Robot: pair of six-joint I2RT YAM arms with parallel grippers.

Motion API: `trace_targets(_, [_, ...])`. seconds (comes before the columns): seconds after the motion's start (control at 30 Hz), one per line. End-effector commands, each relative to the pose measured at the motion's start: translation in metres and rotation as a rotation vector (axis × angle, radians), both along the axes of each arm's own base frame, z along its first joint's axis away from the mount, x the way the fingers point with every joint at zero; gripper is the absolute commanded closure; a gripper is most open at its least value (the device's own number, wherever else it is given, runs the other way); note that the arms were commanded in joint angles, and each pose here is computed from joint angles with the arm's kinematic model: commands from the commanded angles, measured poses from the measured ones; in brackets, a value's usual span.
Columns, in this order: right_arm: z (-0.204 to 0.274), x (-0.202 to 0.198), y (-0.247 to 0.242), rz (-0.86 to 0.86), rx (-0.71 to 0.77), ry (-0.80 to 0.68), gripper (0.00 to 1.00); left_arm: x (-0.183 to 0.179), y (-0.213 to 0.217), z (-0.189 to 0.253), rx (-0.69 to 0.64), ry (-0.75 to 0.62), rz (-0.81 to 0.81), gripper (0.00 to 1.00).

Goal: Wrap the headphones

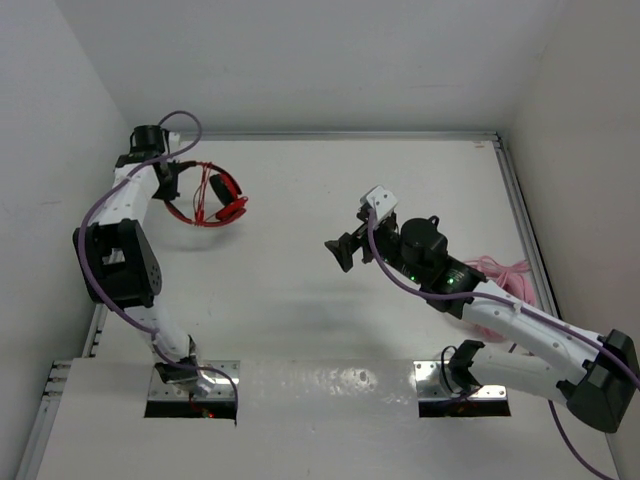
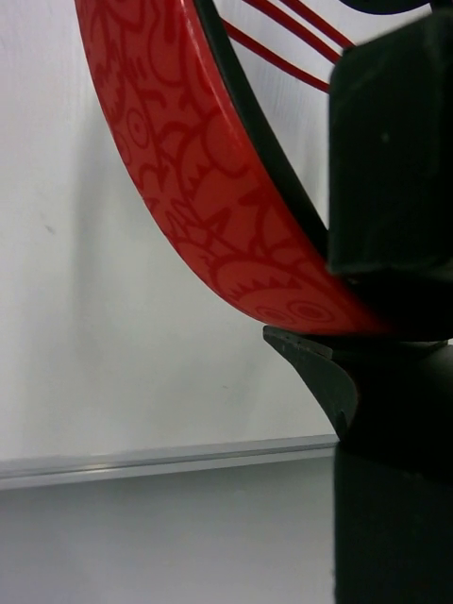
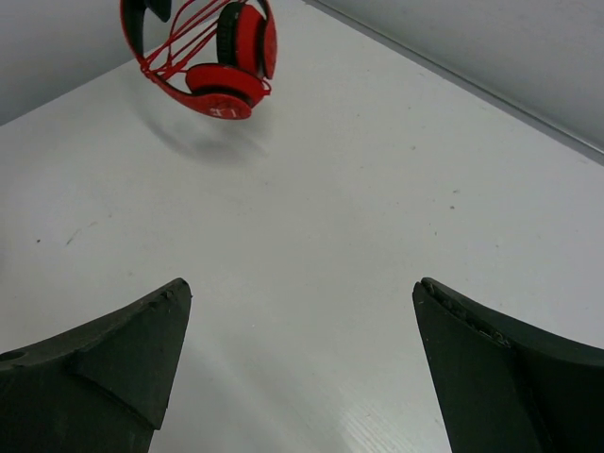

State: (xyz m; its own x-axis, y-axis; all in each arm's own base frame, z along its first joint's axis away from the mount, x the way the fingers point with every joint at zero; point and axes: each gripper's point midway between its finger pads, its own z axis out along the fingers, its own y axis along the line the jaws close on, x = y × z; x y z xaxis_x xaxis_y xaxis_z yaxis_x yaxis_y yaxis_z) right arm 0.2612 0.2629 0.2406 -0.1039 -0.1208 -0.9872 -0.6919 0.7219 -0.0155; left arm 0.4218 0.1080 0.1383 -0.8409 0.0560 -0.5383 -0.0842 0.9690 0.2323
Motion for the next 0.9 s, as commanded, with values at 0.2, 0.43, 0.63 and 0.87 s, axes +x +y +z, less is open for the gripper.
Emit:
trace_targets(0.2, [0.008,-0.001,0.002,-0.015,0.065,0.022,0.01,-0.033,0.065,0.008,-0.063,-0.082,0.149,1.00])
trace_targets(0.43, [0.002,-0.003,0.003,-0.009,0.062,0.038,0.01,-0.045,0.088,0.005,-0.069,-0.086,0.189,1.00])
trace_targets(0.63, [0.000,0.000,0.000,-0.030,0.055,0.043,0.01,-0.035,0.089,0.008,-0.086,-0.106,0.195,1.00])
trace_targets(0.87, [-0.003,0.000,-0.007,-0.063,0.042,0.049,0.01,-0.034,0.090,0.005,-0.092,-0.103,0.201,1.00])
